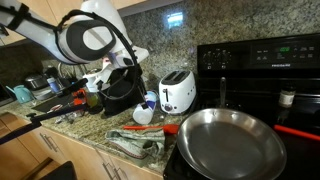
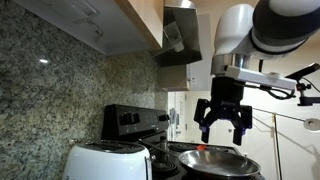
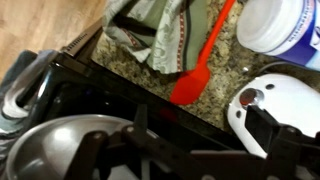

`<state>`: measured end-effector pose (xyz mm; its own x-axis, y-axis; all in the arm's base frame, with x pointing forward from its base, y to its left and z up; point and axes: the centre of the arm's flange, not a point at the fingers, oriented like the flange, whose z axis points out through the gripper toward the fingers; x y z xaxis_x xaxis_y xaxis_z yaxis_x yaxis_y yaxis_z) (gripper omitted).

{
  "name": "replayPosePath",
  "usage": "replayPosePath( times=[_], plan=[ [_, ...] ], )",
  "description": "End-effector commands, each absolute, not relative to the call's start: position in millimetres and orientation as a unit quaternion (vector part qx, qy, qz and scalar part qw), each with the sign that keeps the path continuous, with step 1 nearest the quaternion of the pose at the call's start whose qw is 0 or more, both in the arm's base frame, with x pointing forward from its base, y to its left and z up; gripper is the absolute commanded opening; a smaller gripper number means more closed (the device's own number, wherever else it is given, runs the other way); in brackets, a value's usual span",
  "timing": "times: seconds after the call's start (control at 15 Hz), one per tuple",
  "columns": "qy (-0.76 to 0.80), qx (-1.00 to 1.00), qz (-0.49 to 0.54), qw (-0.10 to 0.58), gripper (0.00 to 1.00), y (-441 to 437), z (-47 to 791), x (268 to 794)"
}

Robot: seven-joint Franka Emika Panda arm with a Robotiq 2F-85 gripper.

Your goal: Change the position of the object across the orange thing near the toaster

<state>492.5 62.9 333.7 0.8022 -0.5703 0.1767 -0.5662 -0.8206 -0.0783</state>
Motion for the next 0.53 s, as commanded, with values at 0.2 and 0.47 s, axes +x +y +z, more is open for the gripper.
replayPosePath(
  times=[0.2, 0.47],
  plan=[
    [0.302, -0.949, -0.091, 0.008, 1.00, 62.0, 328.4, 493.4],
    [0.281, -0.951, -0.119, 0.055, 1.00, 85.1, 342.8, 489.4]
  ],
)
